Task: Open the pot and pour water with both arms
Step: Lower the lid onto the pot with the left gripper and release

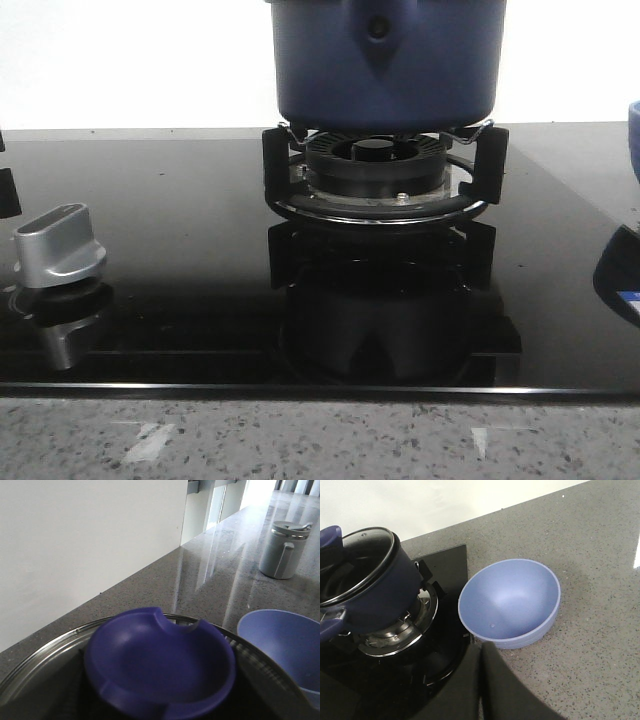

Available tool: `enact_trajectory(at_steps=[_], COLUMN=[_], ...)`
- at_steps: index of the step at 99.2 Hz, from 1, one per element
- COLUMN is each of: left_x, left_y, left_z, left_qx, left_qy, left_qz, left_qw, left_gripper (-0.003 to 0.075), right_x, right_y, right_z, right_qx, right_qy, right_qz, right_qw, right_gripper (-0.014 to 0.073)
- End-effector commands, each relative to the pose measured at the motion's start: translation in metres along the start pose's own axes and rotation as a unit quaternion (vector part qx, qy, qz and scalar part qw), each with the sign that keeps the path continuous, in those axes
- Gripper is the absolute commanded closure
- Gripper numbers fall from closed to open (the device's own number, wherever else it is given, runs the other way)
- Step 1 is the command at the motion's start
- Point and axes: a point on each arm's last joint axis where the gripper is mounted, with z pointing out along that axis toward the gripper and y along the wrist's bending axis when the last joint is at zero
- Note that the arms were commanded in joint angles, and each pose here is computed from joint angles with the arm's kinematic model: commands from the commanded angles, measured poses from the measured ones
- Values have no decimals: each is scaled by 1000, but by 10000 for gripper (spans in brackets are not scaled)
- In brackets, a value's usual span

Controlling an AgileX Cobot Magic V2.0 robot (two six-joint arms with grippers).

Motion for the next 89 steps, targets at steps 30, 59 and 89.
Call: enact_trajectory(at_steps=[30,59,89], left_x=[-34,-40,-89], left_y=[-8,-11,-32], left_z=[-10,-14,-58], left_qx=[0,3,-9], left_qy=[-62,-70,-122], left_qz=[-17,-12,11], left_qw=[998,997,992], left_gripper=[452,183,204], right_x=[-11,-11,-16], right_y=[3,3,4], right_z=[-2,-2,-2], right_qx=[-12,-13,-14], right_qy=[-35,-36,-62], right_qz=[-7,-7,-13], right_qw=[999,999,998], right_gripper=[664,664,664])
